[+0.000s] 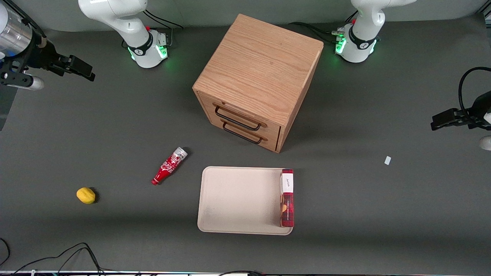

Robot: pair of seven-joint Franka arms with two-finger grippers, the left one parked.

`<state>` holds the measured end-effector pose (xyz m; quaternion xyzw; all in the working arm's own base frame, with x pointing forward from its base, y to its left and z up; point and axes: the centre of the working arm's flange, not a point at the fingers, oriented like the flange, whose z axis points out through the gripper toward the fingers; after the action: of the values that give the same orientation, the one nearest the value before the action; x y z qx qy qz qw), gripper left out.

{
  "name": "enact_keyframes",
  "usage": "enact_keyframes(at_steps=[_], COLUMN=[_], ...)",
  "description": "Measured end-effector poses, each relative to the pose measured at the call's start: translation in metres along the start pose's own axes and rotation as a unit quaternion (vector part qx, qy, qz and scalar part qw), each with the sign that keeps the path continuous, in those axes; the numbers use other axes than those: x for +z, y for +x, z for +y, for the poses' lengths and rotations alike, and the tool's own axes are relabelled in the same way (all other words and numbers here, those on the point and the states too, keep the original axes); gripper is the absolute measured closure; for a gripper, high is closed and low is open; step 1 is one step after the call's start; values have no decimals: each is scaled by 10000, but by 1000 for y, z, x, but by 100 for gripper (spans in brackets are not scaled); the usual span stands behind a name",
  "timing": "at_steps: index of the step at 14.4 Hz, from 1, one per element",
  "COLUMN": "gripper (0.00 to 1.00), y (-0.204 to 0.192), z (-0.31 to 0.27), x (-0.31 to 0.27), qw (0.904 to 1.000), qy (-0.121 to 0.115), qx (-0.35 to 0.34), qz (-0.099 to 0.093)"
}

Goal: Place coke bottle on tray
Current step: 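Move the right gripper down toward the red Coca-Cola bottle lying on the table, then close the right gripper around the bottle's body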

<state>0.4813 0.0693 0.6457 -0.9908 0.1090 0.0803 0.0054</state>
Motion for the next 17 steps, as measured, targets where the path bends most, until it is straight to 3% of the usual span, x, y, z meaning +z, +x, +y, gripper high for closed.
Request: enact_keyframes(at_steps=[2, 5, 9, 11, 15, 17], gripper=[0, 0, 0, 0, 0, 0], y=[11, 54, 119, 142, 160, 164], z=[-19, -76, -130, -135, -135, -137], x=[14, 79, 216, 276, 358, 377], qw=[10000, 9981, 9842, 9761, 9692, 9689], qy=[0, -42, -190, -204, -226, -169], qx=[-57, 620, 1714, 2118, 2454, 2470], qz=[32, -36, -403, -450, -58, 36])
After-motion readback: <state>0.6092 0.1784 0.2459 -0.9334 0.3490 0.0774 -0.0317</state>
